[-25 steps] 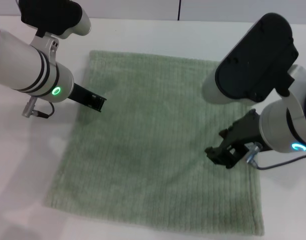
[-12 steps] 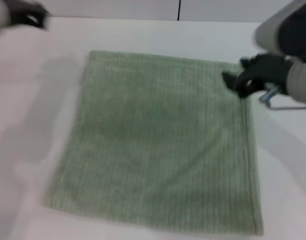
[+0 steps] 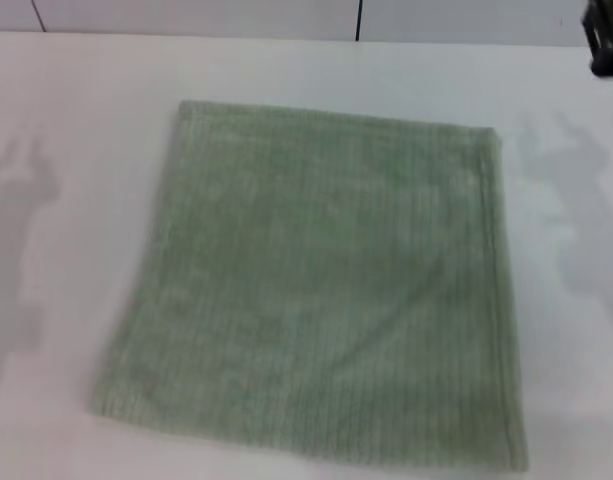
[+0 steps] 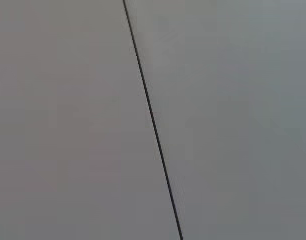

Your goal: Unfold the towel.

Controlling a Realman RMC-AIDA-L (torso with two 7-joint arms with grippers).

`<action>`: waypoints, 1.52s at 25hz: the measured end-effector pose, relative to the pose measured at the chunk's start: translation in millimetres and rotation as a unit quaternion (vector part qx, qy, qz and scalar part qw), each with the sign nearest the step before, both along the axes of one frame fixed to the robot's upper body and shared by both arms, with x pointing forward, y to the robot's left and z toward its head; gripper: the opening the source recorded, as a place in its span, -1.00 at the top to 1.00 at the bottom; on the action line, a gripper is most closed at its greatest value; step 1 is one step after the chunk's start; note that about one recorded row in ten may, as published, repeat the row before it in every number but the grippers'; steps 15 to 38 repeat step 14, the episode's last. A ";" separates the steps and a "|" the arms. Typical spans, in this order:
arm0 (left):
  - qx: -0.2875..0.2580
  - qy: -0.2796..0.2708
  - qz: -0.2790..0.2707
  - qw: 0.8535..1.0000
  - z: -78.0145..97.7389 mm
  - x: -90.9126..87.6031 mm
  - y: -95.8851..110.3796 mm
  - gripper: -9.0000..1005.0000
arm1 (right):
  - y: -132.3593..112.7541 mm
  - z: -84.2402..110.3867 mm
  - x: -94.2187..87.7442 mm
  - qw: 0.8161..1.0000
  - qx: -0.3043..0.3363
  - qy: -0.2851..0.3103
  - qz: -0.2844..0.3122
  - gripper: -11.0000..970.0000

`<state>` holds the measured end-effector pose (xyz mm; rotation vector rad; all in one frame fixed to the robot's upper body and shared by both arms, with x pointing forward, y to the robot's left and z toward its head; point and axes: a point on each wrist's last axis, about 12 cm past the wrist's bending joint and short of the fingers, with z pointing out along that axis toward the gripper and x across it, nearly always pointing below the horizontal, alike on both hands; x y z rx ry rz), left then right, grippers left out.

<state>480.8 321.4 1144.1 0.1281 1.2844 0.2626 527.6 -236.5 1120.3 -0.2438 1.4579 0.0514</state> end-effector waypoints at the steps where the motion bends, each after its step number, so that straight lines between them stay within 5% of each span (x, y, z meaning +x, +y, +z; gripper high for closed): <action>1: 0.000 0.000 0.000 1.000 0.0 0.0 0.0 0.78 | -4.9 -11.0 -3.3 1.000 0.010 -0.026 -0.002 -0.08; 2: -0.001 -0.046 0.000 0.999 -30.3 -17.1 4.9 0.78 | -9.2 -20.2 -7.2 0.998 0.023 -0.059 0.002 -0.09; 4: -0.001 -0.046 0.000 0.999 -30.3 -17.1 4.9 0.65 | -19.3 -39.2 -14.6 0.994 0.036 -0.102 0.012 -0.10; 6: -0.029 -0.045 0.042 0.998 -84.6 -29.5 25.5 0.52 | -34.6 -50.8 -19.2 0.988 0.051 -0.143 0.010 -0.11; 9: -0.049 -0.027 0.064 0.996 -98.4 -28.6 35.1 0.24 | -45.0 -56.7 -24.8 0.987 0.049 -0.150 -0.005 -0.13; 11: -0.066 -0.021 0.074 0.995 -103.3 -28.2 40.1 0.06 | -53.0 -61.3 -32.4 0.988 0.053 -0.146 -0.025 -0.14; 38: -0.079 -0.011 0.083 0.993 -108.9 -26.6 44.1 0.06 | -56.1 -61.2 -38.3 0.986 0.057 -0.155 -0.036 -0.15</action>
